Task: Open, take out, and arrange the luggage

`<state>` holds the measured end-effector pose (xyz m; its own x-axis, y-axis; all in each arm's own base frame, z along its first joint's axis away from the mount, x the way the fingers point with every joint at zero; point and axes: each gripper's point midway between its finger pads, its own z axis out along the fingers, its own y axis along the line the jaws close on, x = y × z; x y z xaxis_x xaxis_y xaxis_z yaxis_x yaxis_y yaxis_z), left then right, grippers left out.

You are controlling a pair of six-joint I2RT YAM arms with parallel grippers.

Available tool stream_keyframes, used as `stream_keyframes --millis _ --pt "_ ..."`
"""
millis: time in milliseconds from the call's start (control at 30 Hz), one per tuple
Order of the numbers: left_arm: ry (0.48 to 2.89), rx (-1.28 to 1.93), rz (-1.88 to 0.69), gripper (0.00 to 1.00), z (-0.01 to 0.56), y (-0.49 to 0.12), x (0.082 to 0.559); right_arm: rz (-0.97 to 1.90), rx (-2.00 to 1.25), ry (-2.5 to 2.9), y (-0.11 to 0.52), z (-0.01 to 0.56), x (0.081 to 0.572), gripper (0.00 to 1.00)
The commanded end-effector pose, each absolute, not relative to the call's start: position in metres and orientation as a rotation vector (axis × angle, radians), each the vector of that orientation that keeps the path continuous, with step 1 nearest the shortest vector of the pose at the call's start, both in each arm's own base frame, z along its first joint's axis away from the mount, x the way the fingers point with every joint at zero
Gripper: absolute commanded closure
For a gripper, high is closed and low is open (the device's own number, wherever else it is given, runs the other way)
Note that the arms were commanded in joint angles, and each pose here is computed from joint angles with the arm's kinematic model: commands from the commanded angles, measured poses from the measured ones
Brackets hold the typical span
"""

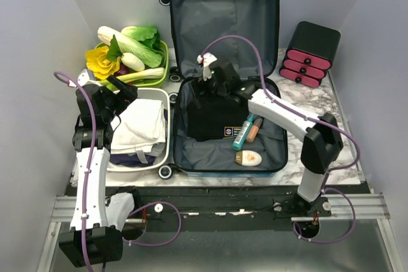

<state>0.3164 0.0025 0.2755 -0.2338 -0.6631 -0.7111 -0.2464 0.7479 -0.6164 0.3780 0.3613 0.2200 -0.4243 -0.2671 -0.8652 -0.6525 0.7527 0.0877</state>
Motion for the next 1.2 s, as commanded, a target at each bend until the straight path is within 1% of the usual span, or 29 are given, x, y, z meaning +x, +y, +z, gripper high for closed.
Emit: stream_keyframes --millis 0,133,167,267,300,367,400,500,700,733,767,833,900,967,1033,1100,1133,1167 --pt "1.873 -0.609 -0.524 0.01 0.275 -0.018 0.318 0.255 -0.716 2.207 0.346 0.151 0.366 0.0" --pt "1.9 -0.618 -0.512 0.01 0.267 -0.017 0.318 0.285 -0.683 2.266 0.37 0.125 0.364 0.03" --pt "1.898 -0.621 -0.514 0.01 0.266 -0.018 0.318 0.281 -0.692 2.285 0.376 0.11 0.364 0.04" --pt "1.904 -0.615 -0.526 0.01 0.262 -0.02 0.318 0.263 -0.664 2.296 0.383 0.095 0.371 0.06" --pt "1.907 -0.614 -0.522 0.01 0.261 -0.02 0.318 0.233 -0.66 2.309 0.383 0.081 0.374 0.06" --pt "1.912 -0.62 -0.508 0.01 0.258 -0.018 0.317 0.187 -0.63 2.318 0.381 0.071 0.382 0.07" --pt "1.914 -0.628 -0.501 0.01 0.256 -0.017 0.317 0.154 -0.629 2.333 0.379 0.057 0.384 0.09" --pt "1.92 -0.627 -0.496 0.01 0.254 -0.016 0.318 0.115 -0.629 2.341 0.377 0.047 0.387 0.17" --pt "1.924 -0.627 -0.494 0.01 0.253 -0.016 0.318 0.0 -0.593 2.357 0.358 0.035 0.388 0.41" --pt "1.921 -0.625 -0.495 0.01 0.253 -0.016 0.318 -0.012 -0.578 2.362 0.354 0.033 0.387 0.57" --pt "1.92 -0.626 -0.493 0.01 0.253 -0.016 0.317 -0.005 -0.561 2.353 0.354 0.039 0.387 0.65" --pt "1.916 -0.623 -0.489 0.01 0.255 -0.015 0.317 0.009 -0.56 2.343 0.353 0.042 0.385 0.77" --pt "1.917 -0.613 -0.498 0.01 0.256 -0.017 0.317 0.042 -0.541 2.316 0.354 0.054 0.389 0.85" --pt "1.916 -0.579 -0.514 0.01 0.259 -0.021 0.316 0.072 -0.525 2.296 0.352 0.063 0.391 0.98" --pt "1.916 -0.518 -0.567 0.01 0.265 -0.031 0.315 0.134 -0.5 2.261 0.352 0.084 0.391 0.99" --pt "1.907 -0.456 -0.616 0.01 0.271 -0.04 0.315 0.196 -0.48 2.233 0.347 0.09 0.39 0.99" --pt "1.916 -0.419 -0.666 0.01 0.272 -0.049 0.314 0.289 -0.478 2.19 0.352 0.115 0.386 0.99" --pt "1.91 -0.384 -0.691 0.01 0.275 -0.057 0.315 0.332 -0.461 2.176 0.349 0.122 0.389 0.99"
